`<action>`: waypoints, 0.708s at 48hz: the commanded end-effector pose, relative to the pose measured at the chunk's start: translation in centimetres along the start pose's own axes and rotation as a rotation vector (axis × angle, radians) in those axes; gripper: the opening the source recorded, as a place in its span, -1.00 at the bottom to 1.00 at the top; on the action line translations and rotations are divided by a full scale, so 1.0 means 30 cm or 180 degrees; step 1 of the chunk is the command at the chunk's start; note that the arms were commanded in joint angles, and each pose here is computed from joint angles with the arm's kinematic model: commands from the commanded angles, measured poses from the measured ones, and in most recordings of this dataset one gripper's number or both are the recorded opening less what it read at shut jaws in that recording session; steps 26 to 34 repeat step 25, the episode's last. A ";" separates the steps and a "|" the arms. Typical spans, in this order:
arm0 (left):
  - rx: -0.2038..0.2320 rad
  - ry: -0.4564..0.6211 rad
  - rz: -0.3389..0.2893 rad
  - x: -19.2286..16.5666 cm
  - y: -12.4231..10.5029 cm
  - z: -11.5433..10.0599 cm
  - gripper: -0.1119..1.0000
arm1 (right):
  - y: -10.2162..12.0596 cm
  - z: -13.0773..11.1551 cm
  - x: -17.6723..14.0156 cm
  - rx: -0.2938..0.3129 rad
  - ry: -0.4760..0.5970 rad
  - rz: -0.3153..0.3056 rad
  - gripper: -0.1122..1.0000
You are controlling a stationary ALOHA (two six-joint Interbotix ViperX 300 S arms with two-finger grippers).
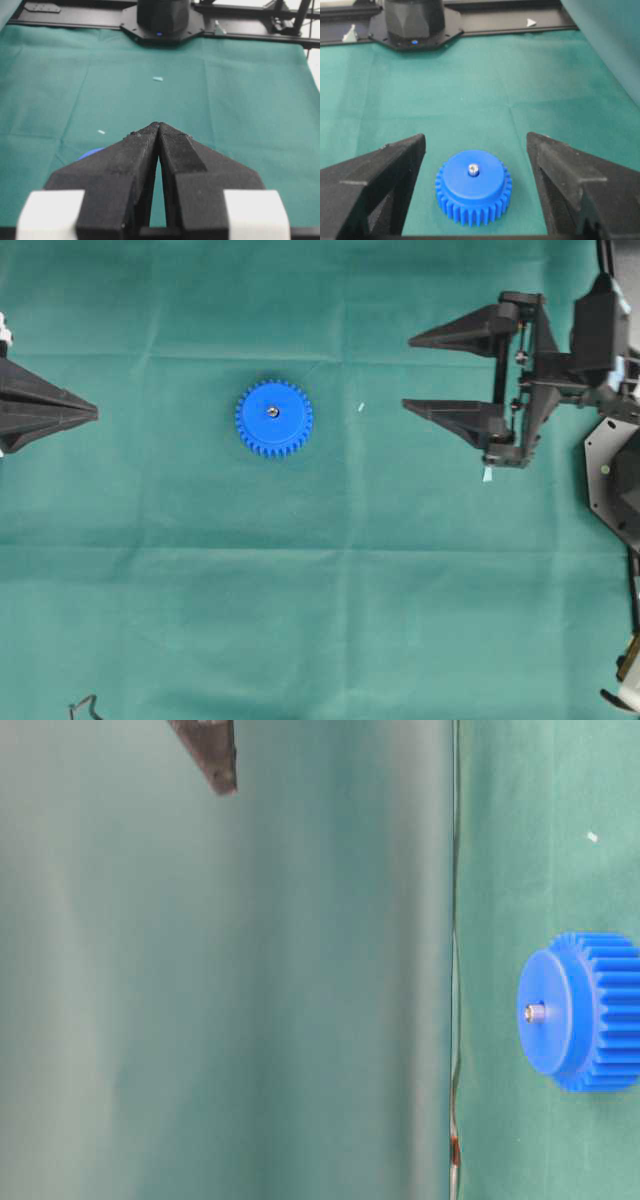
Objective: Insert the shaft into the center hole of the gear.
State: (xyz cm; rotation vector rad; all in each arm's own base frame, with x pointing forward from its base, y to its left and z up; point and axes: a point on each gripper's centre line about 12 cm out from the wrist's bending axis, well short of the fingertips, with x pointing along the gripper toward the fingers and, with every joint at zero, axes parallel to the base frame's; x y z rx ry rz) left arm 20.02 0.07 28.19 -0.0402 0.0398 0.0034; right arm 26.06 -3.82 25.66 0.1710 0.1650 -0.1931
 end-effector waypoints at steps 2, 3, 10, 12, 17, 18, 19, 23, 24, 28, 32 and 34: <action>0.0005 -0.0049 0.0001 0.007 0.000 0.022 -0.80 | -0.001 0.000 -0.015 -0.0003 -0.0034 0.0005 0.67; 0.0010 -0.0054 0.0001 0.007 0.000 0.024 -0.80 | 0.000 -0.004 -0.016 -0.0005 -0.0023 0.0008 0.66; 0.0010 -0.0054 0.0001 0.007 0.000 0.024 -0.80 | -0.003 -0.012 -0.014 -0.0005 0.0000 -0.0001 0.66; 0.0010 -0.0054 0.0001 0.007 0.000 0.024 -0.80 | -0.003 -0.012 -0.014 -0.0005 0.0000 -0.0001 0.66; 0.0014 -0.0049 0.0001 0.007 0.000 0.022 -0.80 | -0.002 -0.012 -0.013 -0.0011 0.0000 0.0003 0.66; 0.0015 -0.0049 -0.0004 0.007 -0.001 0.022 -0.80 | -0.002 -0.013 -0.013 -0.0011 0.0005 0.0003 0.66; 0.0014 -0.0049 0.0001 0.007 0.000 0.022 -0.80 | -0.003 -0.012 -0.013 -0.0010 0.0000 -0.0002 0.66; 0.0014 -0.0049 0.0001 0.007 0.000 0.022 -0.80 | -0.002 -0.014 -0.013 -0.0012 0.0005 0.0002 0.66; 0.0014 -0.0049 0.0001 0.007 0.000 0.022 -0.80 | -0.002 -0.014 -0.013 -0.0012 0.0005 0.0002 0.66; 0.0015 -0.0049 -0.0004 0.007 -0.001 0.022 -0.80 | -0.003 -0.012 -0.013 -0.0010 0.0000 -0.0002 0.66; 0.0015 -0.0049 -0.0004 0.007 -0.001 0.022 -0.80 | -0.003 -0.012 -0.013 -0.0010 0.0000 -0.0002 0.66; 0.0015 -0.0049 -0.0004 0.007 -0.001 0.022 -0.80 | -0.003 -0.012 -0.013 -0.0010 0.0000 -0.0002 0.66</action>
